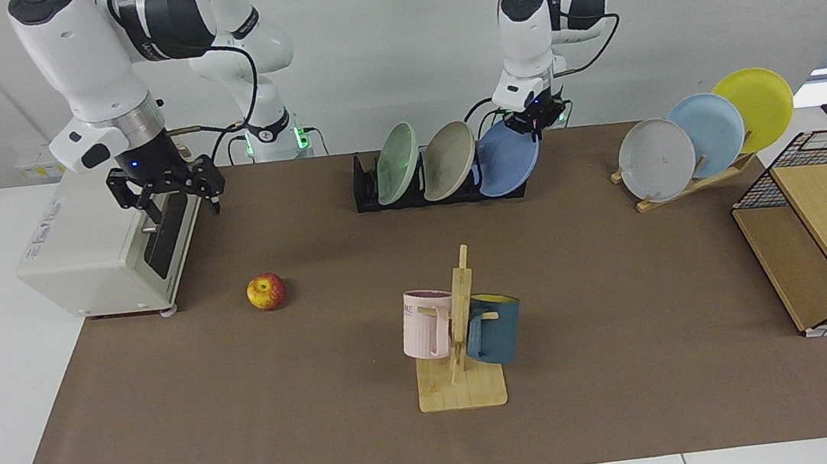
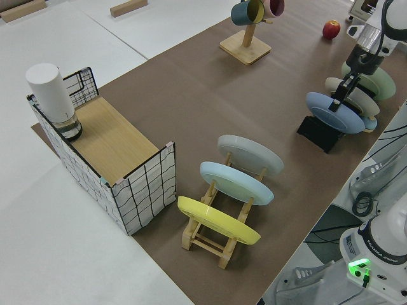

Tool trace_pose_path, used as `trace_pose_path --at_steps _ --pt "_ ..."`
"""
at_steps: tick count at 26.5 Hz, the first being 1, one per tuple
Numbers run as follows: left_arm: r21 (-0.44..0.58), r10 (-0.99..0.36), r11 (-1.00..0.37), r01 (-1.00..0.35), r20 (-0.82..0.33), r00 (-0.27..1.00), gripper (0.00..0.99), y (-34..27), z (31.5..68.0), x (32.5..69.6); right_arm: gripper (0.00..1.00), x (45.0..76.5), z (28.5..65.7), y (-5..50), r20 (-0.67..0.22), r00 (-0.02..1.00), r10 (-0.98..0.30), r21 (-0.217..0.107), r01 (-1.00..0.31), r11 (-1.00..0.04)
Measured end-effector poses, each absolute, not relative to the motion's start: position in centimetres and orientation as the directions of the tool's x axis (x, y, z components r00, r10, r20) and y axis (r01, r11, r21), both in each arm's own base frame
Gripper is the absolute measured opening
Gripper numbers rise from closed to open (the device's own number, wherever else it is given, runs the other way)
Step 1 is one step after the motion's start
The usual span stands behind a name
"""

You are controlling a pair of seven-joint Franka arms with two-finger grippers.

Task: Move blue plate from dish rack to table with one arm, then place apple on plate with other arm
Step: 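Move the left gripper down to the blue plate in the dish rack, then grasp the blue plate rim and lift it out of the rack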

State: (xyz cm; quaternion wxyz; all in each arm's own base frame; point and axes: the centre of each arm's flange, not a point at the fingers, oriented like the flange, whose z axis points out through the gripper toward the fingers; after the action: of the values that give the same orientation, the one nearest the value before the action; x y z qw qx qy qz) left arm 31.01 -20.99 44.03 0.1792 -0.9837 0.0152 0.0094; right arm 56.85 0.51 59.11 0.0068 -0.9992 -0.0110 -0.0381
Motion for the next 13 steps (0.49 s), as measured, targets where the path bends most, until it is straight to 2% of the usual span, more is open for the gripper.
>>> trace_pose_path --at_steps 6,13 --pt "-0.478 -0.036 -0.878 -0.030 0.003 0.999 0.062 -22.9 45.7 29.8 1.00 56.9 59.1 0.5 0.076 0.997 0.021 -0.013 0.022 -1.000" --pt "-0.572 -0.036 -0.820 0.004 0.058 0.998 0.062 -22.6 48.3 30.4 1.00 56.9 59.1 0.5 0.076 0.997 0.021 -0.013 0.022 -1.000"
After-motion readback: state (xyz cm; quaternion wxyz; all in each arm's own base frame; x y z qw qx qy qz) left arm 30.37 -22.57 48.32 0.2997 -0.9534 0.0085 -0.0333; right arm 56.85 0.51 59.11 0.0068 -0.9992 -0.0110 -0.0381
